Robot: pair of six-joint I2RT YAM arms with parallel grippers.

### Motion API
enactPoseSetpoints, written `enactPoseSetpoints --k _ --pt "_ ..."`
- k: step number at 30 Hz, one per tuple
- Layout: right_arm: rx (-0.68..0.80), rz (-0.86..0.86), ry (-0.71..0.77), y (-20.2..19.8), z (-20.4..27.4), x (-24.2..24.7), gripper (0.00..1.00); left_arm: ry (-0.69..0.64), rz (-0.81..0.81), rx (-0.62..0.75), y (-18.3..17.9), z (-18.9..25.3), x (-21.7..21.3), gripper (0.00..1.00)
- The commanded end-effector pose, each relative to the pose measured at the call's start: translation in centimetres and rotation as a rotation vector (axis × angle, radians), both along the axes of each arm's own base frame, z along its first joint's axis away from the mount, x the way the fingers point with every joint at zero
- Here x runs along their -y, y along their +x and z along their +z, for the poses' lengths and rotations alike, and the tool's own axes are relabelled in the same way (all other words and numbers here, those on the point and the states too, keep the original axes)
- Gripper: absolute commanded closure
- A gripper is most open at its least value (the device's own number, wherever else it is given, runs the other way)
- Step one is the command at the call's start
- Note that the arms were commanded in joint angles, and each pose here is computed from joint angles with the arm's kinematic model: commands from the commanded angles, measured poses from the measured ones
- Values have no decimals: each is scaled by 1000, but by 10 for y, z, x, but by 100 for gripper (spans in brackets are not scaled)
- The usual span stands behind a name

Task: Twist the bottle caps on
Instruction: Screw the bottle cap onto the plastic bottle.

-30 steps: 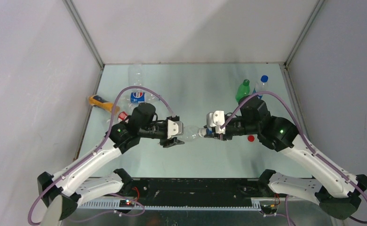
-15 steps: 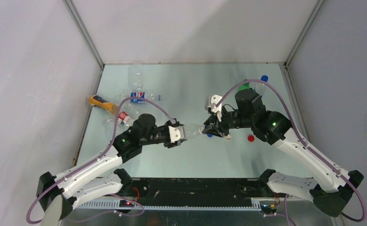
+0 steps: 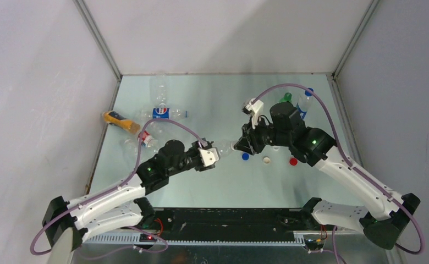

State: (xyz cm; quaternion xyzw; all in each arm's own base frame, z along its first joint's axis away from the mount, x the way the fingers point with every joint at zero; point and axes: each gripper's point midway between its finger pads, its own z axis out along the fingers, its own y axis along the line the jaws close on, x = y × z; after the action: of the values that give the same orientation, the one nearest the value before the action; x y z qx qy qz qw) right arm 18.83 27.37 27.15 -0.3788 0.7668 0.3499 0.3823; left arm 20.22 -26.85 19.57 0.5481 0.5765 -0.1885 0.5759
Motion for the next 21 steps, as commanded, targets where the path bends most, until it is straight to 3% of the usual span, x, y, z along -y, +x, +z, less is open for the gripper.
enactPoseSetpoints --k 1,7,21 --pt "-192 -200 -56 1 -28 3 87 -353 55 209 11 118 11 100" --pt "-252 -298 12 9 -26 -1 87 -370 39 180 8 111 20 100" --pt "-471 -508 57 11 -35 -1 88 -286 69 316 14 96 21 100"
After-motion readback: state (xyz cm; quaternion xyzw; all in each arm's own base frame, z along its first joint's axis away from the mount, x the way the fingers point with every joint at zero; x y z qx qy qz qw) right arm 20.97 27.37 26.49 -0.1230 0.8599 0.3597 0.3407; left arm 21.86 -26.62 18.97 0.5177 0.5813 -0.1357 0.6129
